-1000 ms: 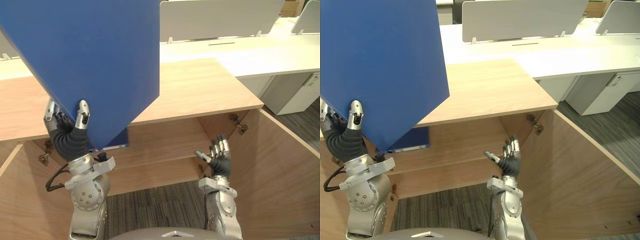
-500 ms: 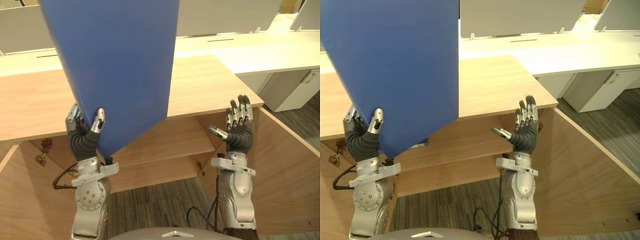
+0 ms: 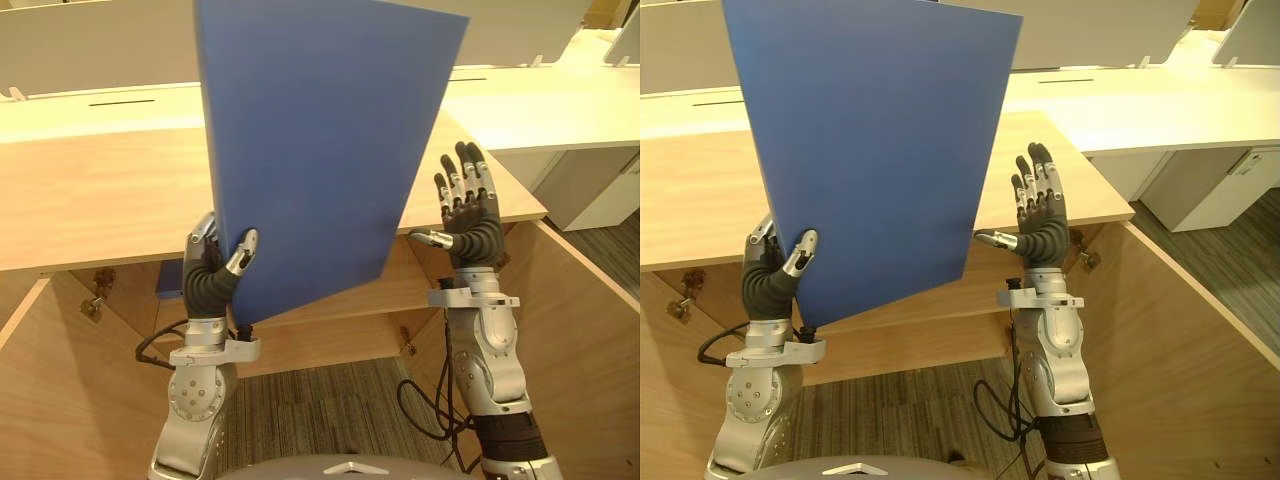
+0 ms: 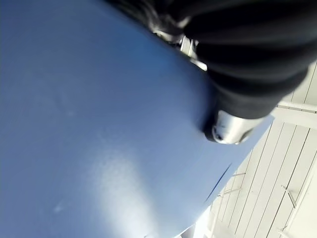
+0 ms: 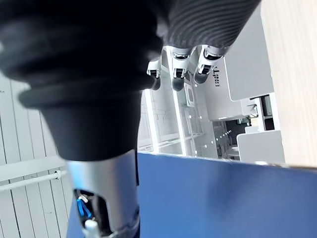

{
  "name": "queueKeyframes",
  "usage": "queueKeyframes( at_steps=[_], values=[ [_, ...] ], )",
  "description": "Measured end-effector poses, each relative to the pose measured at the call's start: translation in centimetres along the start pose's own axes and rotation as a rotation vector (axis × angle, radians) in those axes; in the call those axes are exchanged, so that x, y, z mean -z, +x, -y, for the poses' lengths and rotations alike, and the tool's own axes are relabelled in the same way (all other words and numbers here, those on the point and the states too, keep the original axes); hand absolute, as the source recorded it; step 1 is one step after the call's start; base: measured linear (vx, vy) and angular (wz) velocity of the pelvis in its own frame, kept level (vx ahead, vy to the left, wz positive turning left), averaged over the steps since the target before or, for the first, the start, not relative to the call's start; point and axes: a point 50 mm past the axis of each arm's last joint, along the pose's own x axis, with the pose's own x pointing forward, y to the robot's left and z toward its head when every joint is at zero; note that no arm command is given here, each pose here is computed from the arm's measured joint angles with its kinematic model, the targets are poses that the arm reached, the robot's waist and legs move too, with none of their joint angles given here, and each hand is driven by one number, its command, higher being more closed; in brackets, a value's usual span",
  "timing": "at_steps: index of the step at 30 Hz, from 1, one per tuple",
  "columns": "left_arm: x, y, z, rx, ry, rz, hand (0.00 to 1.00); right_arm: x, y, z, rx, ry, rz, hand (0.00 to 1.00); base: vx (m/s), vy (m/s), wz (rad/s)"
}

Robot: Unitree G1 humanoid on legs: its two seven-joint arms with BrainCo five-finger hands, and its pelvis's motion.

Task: Walk over to the cabinet, pick up the folder, carry it to the office cabinet, place the folder inside the office cabinet, then close the office cabinet door

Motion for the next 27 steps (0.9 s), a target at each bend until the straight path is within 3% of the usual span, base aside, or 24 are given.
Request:
queueKeyframes(
  at_steps=[8,9,17,24,25,27],
  values=[
    [0.1,-0.2,1.3,0.104,-0.039,-0.016,1.00,1.1,0.9,-0.4,-0.116,-0.009,-0.074,0.00,-0.01,-0.009,0.03],
    [0.3,-0.2,1.3,0.109,-0.037,-0.019,1.00,1.2,0.9,-0.3,-0.126,-0.018,-0.087,1.00,-0.02,-0.020,0.19],
    [0.5,-0.1,1.1,0.113,-0.015,-0.023,1.00,2.4,1.1,-1.0,-0.228,-0.047,-0.173,1.00,-0.03,-0.014,0.04],
    [0.4,0.0,0.8,0.087,-0.005,-0.010,1.00,3.1,0.0,-1.8,-0.144,0.066,-0.158,1.00,-0.06,-0.023,0.00],
    [0.4,0.1,0.6,0.077,0.007,-0.007,0.00,3.2,-0.1,-2.1,-0.123,0.095,-0.149,1.00,-0.05,-0.019,0.00],
    [0.4,0.2,0.3,0.065,0.027,0.001,0.00,2.9,-0.4,-2.5,-0.086,0.122,-0.126,1.00,-0.05,-0.015,0.03]
  ],
)
